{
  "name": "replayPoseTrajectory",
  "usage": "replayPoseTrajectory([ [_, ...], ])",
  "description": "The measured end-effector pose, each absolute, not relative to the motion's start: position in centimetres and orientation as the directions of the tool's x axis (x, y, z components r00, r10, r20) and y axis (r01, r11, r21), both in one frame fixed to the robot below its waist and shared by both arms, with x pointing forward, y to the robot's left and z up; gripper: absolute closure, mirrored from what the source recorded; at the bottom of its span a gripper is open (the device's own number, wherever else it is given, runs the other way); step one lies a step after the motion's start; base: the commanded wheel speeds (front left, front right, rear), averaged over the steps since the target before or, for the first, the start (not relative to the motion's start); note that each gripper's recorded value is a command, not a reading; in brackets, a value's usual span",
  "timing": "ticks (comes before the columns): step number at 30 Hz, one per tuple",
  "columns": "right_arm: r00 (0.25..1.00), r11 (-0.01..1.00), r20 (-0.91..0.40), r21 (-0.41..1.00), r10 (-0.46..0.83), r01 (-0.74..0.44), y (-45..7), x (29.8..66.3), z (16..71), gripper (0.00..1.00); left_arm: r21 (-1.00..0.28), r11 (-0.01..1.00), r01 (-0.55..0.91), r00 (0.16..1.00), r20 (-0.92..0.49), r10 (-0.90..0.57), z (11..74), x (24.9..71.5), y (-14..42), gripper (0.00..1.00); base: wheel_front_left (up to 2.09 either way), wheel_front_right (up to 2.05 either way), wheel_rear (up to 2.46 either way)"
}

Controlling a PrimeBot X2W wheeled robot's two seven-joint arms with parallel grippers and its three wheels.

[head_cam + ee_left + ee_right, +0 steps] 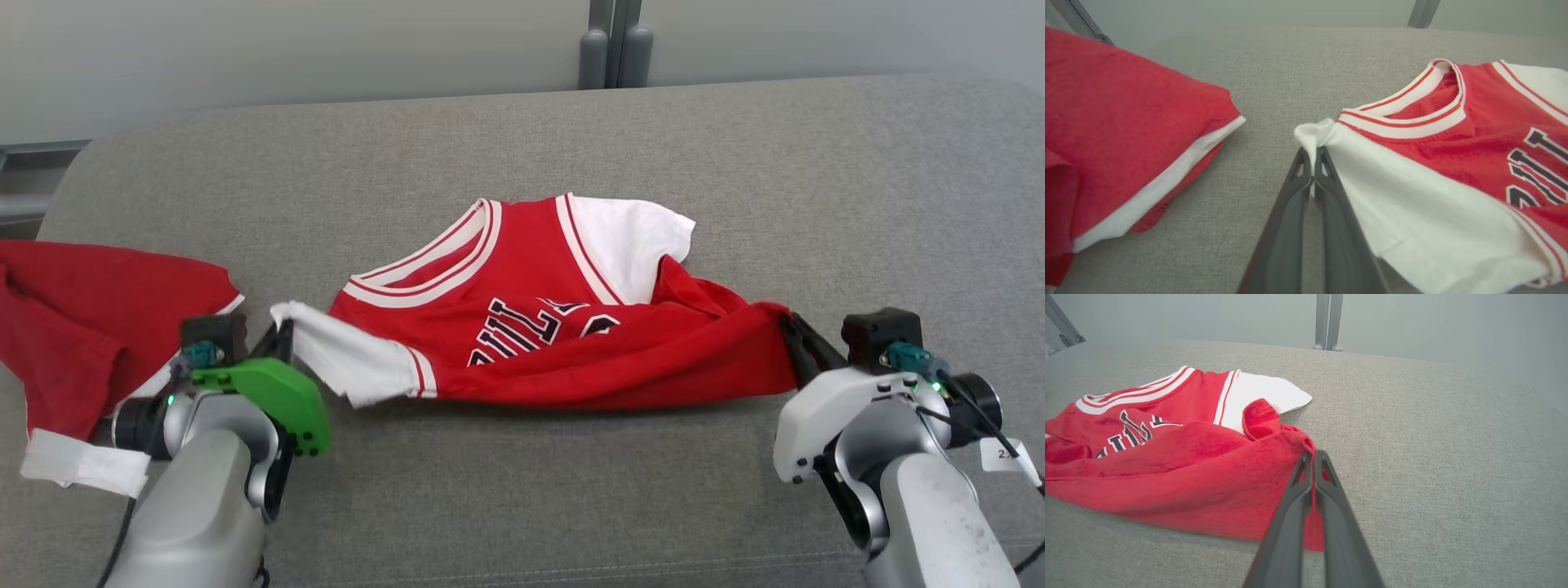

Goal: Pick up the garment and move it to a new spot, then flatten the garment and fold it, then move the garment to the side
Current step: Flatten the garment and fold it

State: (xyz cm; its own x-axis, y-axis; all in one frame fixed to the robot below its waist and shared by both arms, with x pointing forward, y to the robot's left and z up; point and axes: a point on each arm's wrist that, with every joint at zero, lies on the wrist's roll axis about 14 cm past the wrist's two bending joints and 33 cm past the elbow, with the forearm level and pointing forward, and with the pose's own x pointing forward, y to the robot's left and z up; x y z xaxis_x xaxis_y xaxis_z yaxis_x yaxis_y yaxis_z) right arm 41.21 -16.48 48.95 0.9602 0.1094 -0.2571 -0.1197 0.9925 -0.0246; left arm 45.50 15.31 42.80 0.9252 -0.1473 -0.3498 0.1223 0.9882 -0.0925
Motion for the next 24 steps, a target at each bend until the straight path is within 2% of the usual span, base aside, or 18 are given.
replayPoseTrajectory([
  [5,0.973,0.989,-0.182,-0.009,0.143,-0.148,-15.5,43.9,51.8,1.0,-0.14,0.981,0.135,0.971,-0.179,-0.159,48.3,49.3,14.4,1.0,0.0,0.0,0.0],
  [9,0.971,0.979,-0.132,-0.007,0.199,-0.202,-14.2,47.2,54.4,1.0,-0.095,0.981,0.17,0.978,-0.109,-0.18,51.7,52.2,13.3,1.0,0.0,0.0,0.0],
  [10,0.968,0.974,-0.117,-0.02,0.221,-0.225,-13.8,49.0,55.4,1.0,-0.094,0.981,0.172,0.981,-0.069,-0.179,53.5,53.8,13.0,1.0,0.0,0.0,0.0],
  [14,0.957,0.96,-0.13,-0.071,0.26,-0.27,-13.1,52.6,56.2,1.0,-0.077,0.976,0.205,0.979,0.037,-0.202,58.0,57.4,12.1,1.0,0.0,0.0,0.0],
  [19,0.96,0.944,-0.065,-0.176,0.273,-0.28,-13.3,57.9,59.1,1.0,-0.003,0.969,0.247,0.949,0.204,-0.241,65.5,62.2,11.9,1.0,0.0,0.0,0.0],
  [21,0.961,0.948,-0.019,-0.163,0.275,-0.274,-13.1,59.9,60.0,1.0,0.082,0.963,0.258,0.932,0.242,-0.271,67.3,63.8,12.0,1.0,0.0,0.0,0.0],
  [24,0.966,0.955,0.017,-0.155,0.26,-0.254,-13.4,62.6,60.1,1.0,0.137,0.956,0.261,0.919,0.267,-0.289,68.0,65.9,12.3,1.0,0.0,0.0,0.0],
])
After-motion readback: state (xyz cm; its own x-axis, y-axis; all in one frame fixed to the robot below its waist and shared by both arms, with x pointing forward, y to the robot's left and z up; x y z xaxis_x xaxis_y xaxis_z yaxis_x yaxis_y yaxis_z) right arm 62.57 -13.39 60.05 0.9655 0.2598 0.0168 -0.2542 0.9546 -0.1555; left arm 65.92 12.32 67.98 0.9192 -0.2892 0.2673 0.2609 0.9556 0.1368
